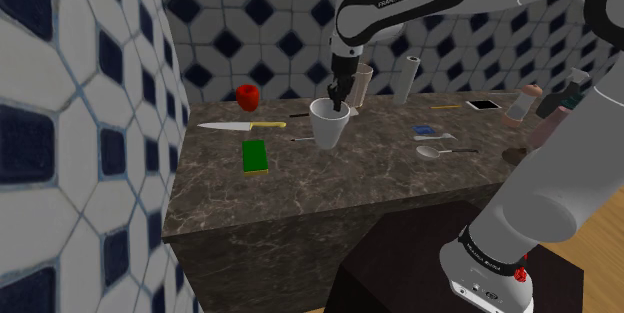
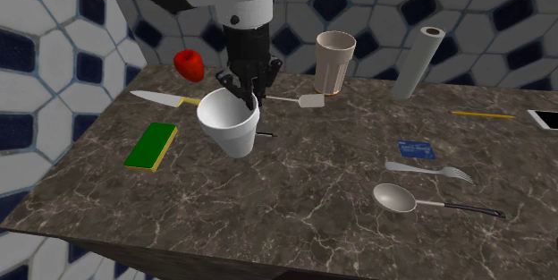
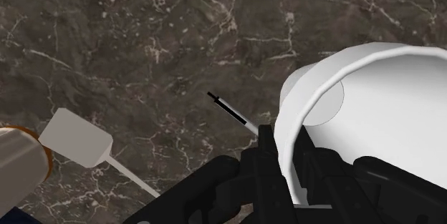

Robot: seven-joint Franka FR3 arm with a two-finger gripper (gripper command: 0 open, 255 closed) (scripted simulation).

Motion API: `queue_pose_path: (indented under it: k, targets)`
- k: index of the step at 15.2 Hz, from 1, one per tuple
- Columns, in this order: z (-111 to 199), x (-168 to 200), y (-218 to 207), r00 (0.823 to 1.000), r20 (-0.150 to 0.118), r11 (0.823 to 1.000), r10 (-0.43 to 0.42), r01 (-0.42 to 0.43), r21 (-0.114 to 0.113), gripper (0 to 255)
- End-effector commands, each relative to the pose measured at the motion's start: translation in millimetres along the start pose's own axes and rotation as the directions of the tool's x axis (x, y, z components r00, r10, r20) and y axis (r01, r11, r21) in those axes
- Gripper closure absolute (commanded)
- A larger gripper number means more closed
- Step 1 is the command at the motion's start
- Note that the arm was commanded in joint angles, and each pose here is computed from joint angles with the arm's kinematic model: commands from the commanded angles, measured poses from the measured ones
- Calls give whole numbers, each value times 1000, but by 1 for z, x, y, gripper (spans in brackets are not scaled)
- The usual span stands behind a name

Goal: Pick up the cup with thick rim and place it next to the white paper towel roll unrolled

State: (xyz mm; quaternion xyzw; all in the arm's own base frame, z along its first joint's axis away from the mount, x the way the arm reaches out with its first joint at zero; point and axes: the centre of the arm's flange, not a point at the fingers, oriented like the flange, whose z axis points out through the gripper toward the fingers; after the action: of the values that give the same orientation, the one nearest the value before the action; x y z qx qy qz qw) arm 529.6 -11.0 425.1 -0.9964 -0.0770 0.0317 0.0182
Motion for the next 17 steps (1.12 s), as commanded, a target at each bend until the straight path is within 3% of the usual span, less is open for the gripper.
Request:
queue_pose_path:
  k: [1, 17]
  targets:
    - [-11, -1, -1, 1000, 0, 1000, 0, 0, 0, 255]
    - [-95, -6, -4, 1000, 0, 1000, 0, 0, 0, 255]
